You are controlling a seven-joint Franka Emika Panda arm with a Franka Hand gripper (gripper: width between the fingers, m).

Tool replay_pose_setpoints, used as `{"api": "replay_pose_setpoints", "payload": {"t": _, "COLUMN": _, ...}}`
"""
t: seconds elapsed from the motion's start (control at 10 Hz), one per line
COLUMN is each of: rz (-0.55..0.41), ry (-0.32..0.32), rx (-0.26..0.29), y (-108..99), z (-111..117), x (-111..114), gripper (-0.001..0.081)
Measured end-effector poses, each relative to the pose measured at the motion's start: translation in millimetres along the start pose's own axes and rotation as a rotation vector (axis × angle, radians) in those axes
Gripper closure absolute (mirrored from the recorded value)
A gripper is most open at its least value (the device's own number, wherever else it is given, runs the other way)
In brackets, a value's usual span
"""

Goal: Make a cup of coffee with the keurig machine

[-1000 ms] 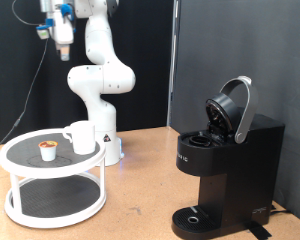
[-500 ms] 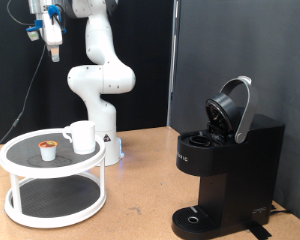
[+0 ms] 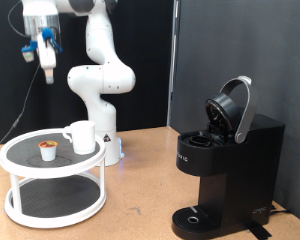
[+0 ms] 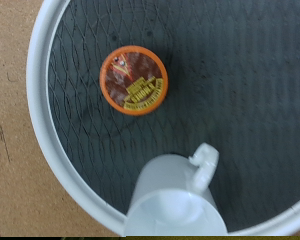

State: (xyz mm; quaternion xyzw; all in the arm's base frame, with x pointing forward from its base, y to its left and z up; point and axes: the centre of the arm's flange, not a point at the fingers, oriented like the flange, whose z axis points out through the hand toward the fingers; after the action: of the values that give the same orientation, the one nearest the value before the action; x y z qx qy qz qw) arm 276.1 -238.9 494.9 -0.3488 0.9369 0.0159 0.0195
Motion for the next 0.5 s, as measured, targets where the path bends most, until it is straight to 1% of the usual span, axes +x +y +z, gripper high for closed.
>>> {"api": "replay_pose_setpoints", "payload": {"t": 0.3, "rz": -0.002, "ry": 0.021, "rx": 0.023, "y": -13, "z": 44, "x": -8, "gripper": 0.0072}}
{"api": "replay_pose_setpoints", "payload": {"t": 0.5, "rz": -0.016, "ry": 0.041, "rx": 0.039, "y": -15, "z": 71, "x": -12, "gripper": 0.0072}}
